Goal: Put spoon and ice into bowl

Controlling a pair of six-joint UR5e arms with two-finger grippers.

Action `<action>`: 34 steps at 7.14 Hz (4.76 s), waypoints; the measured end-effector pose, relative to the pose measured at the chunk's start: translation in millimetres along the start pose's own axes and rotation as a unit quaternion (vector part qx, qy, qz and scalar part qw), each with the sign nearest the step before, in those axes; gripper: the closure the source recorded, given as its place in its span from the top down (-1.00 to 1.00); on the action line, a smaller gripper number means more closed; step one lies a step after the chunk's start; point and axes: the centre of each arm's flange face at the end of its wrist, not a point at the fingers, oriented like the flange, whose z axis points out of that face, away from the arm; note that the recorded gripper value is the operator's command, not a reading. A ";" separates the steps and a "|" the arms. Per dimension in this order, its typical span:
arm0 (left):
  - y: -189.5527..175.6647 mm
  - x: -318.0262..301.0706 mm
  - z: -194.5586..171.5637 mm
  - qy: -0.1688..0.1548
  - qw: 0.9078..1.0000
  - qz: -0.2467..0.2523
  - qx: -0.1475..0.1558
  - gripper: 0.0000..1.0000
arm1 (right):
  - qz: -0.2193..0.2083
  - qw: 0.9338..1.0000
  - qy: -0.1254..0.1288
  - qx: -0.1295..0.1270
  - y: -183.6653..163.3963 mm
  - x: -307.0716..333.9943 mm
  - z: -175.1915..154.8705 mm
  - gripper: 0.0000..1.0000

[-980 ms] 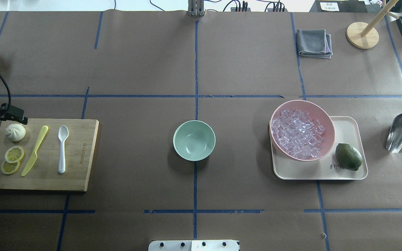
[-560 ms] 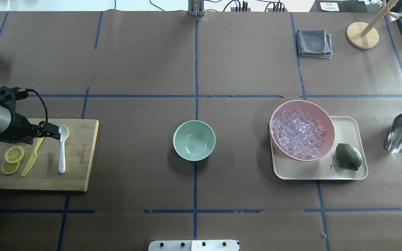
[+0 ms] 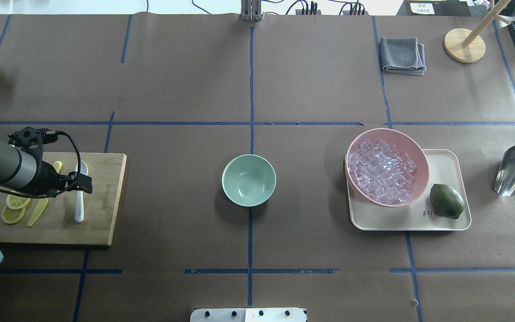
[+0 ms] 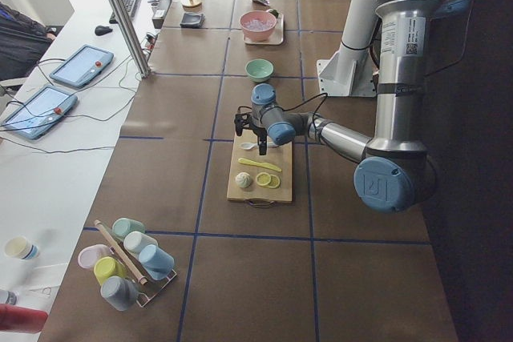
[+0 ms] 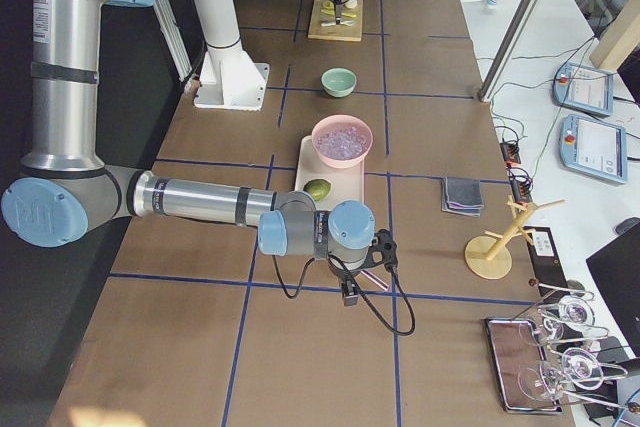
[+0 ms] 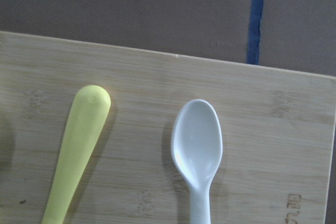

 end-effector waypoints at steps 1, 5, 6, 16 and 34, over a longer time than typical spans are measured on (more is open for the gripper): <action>2.0 3.9 2.9 -0.007 1.000 0.001 -0.006 0.95 | 0.000 1.000 0.000 0.000 0.0 -0.2 0.0 0.99; 11.6 15.1 12.3 -0.020 1.000 0.007 -0.022 -0.54 | 0.000 1.000 0.000 0.000 0.2 -0.2 -0.2 0.99; 11.2 15.6 10.4 -0.019 1.000 0.007 -0.021 -0.74 | 0.000 1.000 0.000 0.000 0.2 -0.1 -0.4 0.99; 6.8 125.9 -62.9 -0.018 1.000 0.016 0.006 -1.00 | -0.002 1.000 0.000 0.002 -0.6 -2.0 -2.2 0.99; 15.2 333.0 -52.6 -0.004 0.970 0.245 0.003 0.98 | 0.005 1.000 -0.013 0.002 1.3 -3.1 -0.1 0.99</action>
